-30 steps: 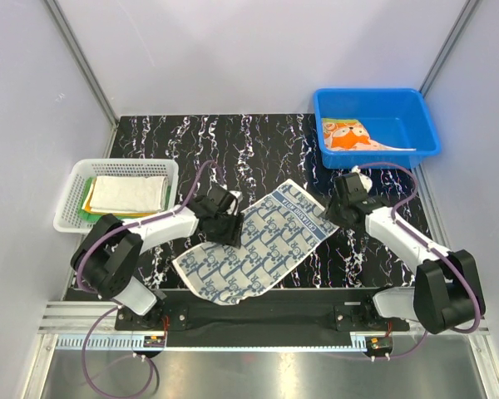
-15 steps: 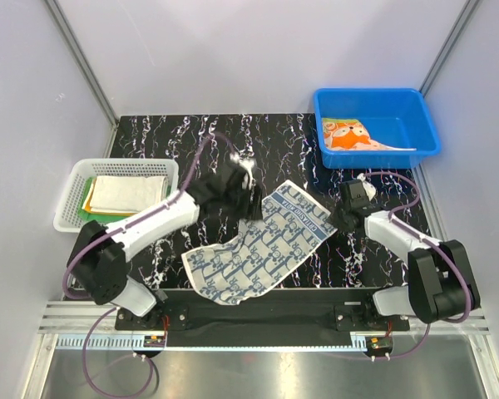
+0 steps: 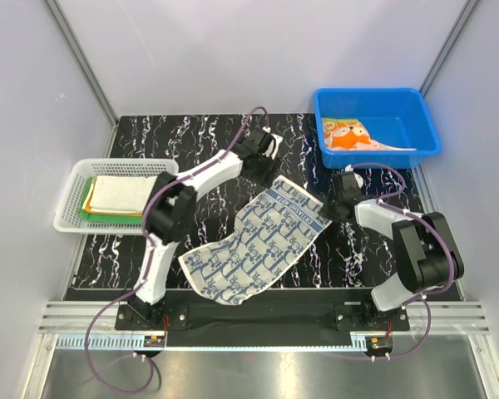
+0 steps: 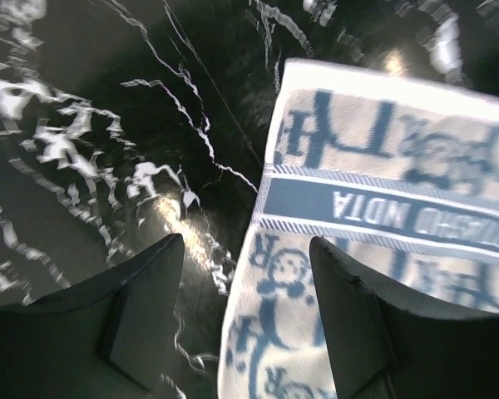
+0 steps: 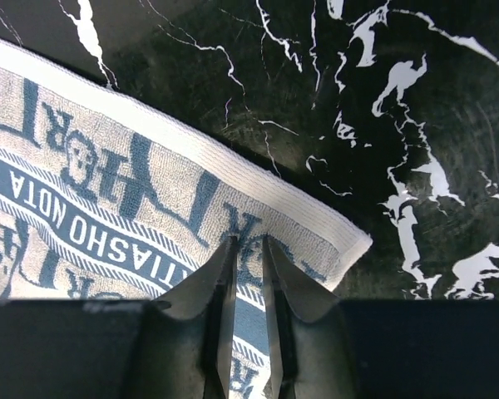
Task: Fold and stack the towels
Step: Flatten out the crumpled towel
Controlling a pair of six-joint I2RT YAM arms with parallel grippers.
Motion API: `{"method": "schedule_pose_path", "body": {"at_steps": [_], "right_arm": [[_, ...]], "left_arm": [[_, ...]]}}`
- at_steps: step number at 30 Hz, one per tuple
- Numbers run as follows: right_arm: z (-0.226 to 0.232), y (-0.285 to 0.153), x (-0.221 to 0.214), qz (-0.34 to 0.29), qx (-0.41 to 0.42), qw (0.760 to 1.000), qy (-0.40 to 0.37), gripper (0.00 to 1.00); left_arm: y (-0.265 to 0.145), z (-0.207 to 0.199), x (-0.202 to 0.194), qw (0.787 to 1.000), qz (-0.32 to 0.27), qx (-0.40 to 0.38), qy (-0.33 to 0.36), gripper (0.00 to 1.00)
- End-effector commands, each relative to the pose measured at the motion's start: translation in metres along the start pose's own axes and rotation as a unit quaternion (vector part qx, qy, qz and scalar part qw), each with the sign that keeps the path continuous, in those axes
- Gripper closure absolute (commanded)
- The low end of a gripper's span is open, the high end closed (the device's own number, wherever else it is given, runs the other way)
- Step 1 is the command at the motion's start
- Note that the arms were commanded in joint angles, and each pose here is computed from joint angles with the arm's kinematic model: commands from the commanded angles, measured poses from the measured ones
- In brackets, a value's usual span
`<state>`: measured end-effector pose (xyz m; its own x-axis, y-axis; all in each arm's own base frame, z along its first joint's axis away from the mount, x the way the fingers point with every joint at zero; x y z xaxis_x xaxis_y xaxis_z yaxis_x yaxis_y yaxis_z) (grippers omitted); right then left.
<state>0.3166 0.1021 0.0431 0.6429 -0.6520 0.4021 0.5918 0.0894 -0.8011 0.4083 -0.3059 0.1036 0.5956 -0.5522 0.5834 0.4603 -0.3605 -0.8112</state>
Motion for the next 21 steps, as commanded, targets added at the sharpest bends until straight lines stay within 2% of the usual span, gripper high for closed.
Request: {"method": "schedule_pose_path", "body": {"at_steps": [1, 8, 12, 21], "right_arm": [[0.008, -0.008, 0.016, -0.019, -0.004, 1.000, -0.024, 0.74], [0.002, -0.050, 0.034, -0.068, -0.016, 0.998, -0.005, 0.61], [-0.012, -0.052, 0.037, -0.085, -0.038, 0.996, 0.004, 0.59], [-0.031, -0.034, 0.030, -0.077, -0.054, 0.995, 0.041, 0.58]], "left_arm": [[0.006, 0.008, 0.026, 0.999, -0.026, 0.001, 0.047, 0.33], [0.045, 0.008, 0.028, 0.999, -0.022, -0.003, 0.049, 0.33], [0.056, 0.003, 0.027, 0.998, -0.033, -0.020, 0.044, 0.33], [0.074, -0.006, 0.030, 0.997, -0.036, -0.041, 0.047, 0.35]]}}
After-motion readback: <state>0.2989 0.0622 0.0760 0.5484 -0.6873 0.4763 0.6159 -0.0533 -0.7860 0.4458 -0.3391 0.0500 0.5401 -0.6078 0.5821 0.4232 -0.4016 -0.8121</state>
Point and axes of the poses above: each gripper's point midway between its finger pads, its own y axis out along the fingers, its own z axis along the line the jaws close on, x = y × z, the point moved 3 cm from there along -y, back along the fingers, and after that the axes turned 13 degrees about y, right-handed, at the moved point
